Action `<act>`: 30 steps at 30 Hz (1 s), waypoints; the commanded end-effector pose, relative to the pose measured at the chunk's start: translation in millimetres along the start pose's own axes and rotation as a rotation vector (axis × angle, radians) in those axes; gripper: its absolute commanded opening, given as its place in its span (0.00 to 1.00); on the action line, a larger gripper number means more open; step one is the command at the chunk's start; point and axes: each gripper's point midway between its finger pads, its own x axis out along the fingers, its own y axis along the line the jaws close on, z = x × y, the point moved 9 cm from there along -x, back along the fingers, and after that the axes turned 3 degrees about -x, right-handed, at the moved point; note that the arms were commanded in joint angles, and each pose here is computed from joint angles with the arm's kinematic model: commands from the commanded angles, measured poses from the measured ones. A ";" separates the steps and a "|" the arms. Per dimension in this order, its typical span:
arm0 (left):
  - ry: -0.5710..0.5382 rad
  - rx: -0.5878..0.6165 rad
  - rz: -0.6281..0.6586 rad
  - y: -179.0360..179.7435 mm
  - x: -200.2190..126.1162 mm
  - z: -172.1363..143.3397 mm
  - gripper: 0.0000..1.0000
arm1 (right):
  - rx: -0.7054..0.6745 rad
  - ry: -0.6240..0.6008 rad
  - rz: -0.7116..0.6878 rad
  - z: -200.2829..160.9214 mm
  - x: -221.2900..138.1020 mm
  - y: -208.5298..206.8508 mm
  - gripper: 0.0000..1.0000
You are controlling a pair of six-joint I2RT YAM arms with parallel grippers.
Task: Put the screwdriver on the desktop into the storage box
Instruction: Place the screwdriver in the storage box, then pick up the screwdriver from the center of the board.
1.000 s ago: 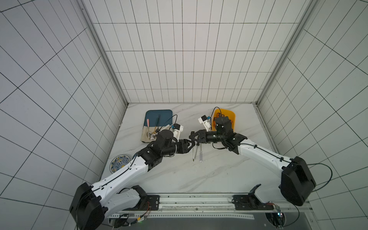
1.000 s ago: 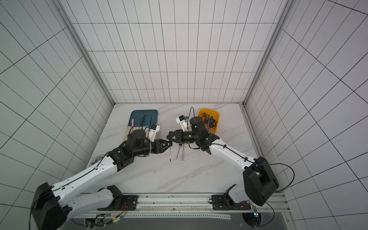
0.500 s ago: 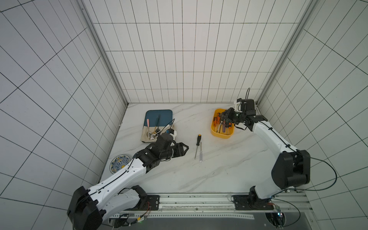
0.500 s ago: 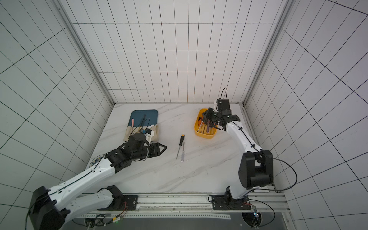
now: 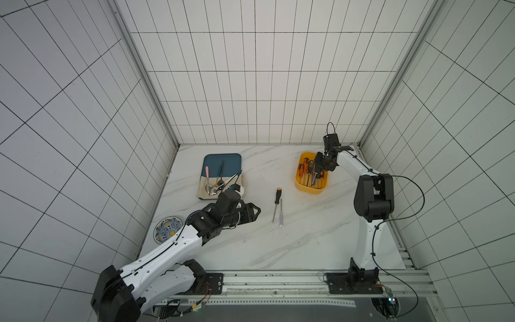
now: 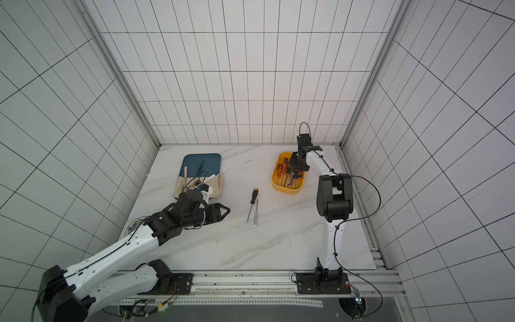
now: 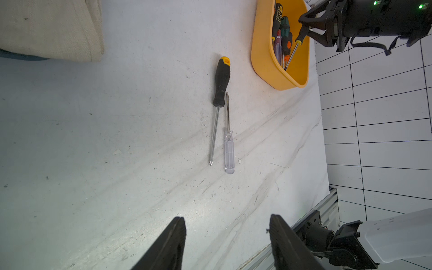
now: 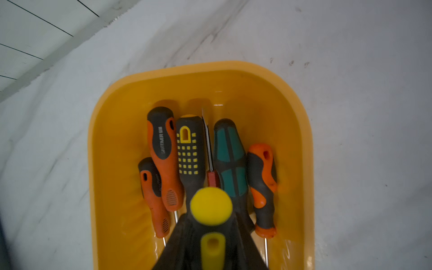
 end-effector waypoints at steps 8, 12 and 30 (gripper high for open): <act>0.010 -0.010 0.042 2.6 6.9 1.9 0.61 | -0.058 0.032 -0.051 10.7 9.2 1.5 0.31; 0.010 -0.013 0.045 2.7 6.8 1.9 0.61 | -0.057 0.043 -0.059 13.6 3.0 2.9 0.37; 0.061 0.048 0.158 -17.2 54.9 13.7 0.65 | 0.004 -0.178 0.140 -56.1 -136.3 5.9 0.39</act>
